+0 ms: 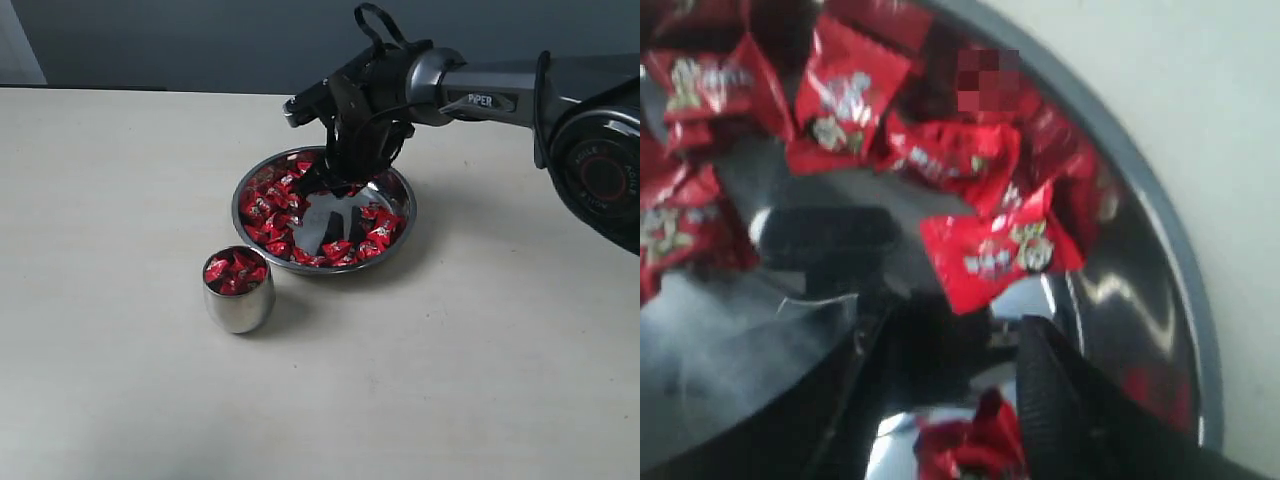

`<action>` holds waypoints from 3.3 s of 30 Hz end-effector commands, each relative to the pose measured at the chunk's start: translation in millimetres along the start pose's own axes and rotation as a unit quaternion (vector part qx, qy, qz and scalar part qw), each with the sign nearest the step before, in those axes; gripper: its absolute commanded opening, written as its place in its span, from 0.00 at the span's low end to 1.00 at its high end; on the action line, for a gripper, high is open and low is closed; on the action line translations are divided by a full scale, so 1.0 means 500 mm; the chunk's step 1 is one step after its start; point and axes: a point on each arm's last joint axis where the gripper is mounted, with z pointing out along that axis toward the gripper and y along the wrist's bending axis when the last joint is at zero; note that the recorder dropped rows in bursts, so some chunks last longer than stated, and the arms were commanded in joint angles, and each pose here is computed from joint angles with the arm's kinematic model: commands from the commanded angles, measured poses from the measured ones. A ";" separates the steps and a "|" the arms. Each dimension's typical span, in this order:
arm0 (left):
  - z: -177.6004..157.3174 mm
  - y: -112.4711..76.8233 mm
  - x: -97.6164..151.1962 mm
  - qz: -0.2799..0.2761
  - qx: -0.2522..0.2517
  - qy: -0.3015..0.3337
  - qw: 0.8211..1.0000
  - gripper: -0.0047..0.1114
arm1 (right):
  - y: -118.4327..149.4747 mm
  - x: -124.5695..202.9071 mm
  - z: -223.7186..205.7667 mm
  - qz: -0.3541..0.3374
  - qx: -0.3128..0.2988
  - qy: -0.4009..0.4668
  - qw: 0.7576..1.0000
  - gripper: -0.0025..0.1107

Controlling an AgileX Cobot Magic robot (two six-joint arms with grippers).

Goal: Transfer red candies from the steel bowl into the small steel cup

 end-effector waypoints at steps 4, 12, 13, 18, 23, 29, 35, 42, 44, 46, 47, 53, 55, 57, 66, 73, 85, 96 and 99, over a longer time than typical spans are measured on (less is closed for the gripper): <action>0.000 -0.001 0.001 -0.001 0.004 -0.003 1.000 0.04 | 0.018 0.035 -0.060 -0.028 -0.091 0.113 0.989 0.38; 0.000 -0.001 0.001 -0.001 0.004 -0.003 1.000 0.04 | 0.044 0.030 -0.070 -0.027 -0.167 0.097 0.981 0.38; 0.000 -0.001 0.001 -0.001 0.004 -0.003 1.000 0.04 | 0.044 0.031 -0.070 -0.027 -0.167 0.100 0.980 0.38; 0.000 -0.001 0.001 -0.001 0.004 -0.003 1.000 0.04 | 0.045 0.033 -0.069 -0.032 -0.171 0.105 0.979 0.38; 0.000 -0.001 0.001 -0.001 0.004 -0.003 1.000 0.04 | 0.046 0.035 -0.070 -0.033 -0.172 0.112 0.978 0.38; 0.000 -0.001 0.001 -0.001 0.004 -0.003 1.000 0.04 | 0.046 0.042 -0.072 -0.036 -0.176 0.129 0.975 0.38; 0.000 -0.001 0.001 -0.001 0.004 -0.003 1.000 0.04 | 0.047 0.039 -0.069 -0.034 -0.175 0.121 0.977 0.38; 0.000 -0.001 0.001 -0.001 0.004 -0.003 1.000 0.04 | 0.058 0.056 -0.030 -0.031 -0.185 0.154 0.970 0.38; 0.000 -0.001 0.001 -0.001 0.004 -0.003 1.000 0.04 | 0.059 0.058 -0.024 -0.030 -0.186 0.156 0.970 0.38; 0.000 -0.001 0.001 -0.001 0.004 -0.003 1.000 0.04 | 0.060 0.056 -0.024 -0.028 -0.187 0.151 0.970 0.38; 0.000 -0.001 0.001 -0.001 0.004 -0.003 1.000 0.04 | 0.060 0.056 -0.023 -0.028 -0.186 0.150 0.970 0.38; 0.000 -0.001 0.001 -0.001 0.004 -0.003 1.000 0.04 | 0.059 0.054 -0.022 -0.029 -0.183 0.145 0.972 0.25; 0.000 -0.001 0.001 -0.001 0.004 -0.003 1.000 0.04 | 0.058 0.052 -0.026 -0.028 -0.183 0.142 0.972 0.17; 0.000 -0.001 0.001 -0.001 0.004 -0.003 1.000 0.04 | 0.057 0.049 -0.032 -0.028 -0.182 0.135 0.974 0.11; 0.000 -0.001 0.001 -0.001 0.004 -0.003 1.000 0.04 | 0.054 0.042 -0.037 -0.067 -0.183 0.110 0.975 0.21; 0.000 -0.001 0.001 -0.001 0.004 -0.003 1.000 0.04 | 0.057 0.009 -0.033 -0.040 -0.182 0.024 0.982 0.47; 0.000 -0.001 0.001 -0.001 0.004 -0.003 1.000 0.04 | 0.067 0.015 -0.001 -0.019 -0.194 0.028 0.980 0.22; 0.000 -0.001 0.001 -0.001 0.004 -0.003 1.000 0.04 | 0.058 -0.002 -0.058 -0.018 -0.196 0.004 0.980 0.03; 0.000 -0.001 0.001 -0.001 0.004 -0.003 1.000 0.04 | 0.057 -0.013 -0.101 -0.004 -0.214 -0.013 0.977 0.03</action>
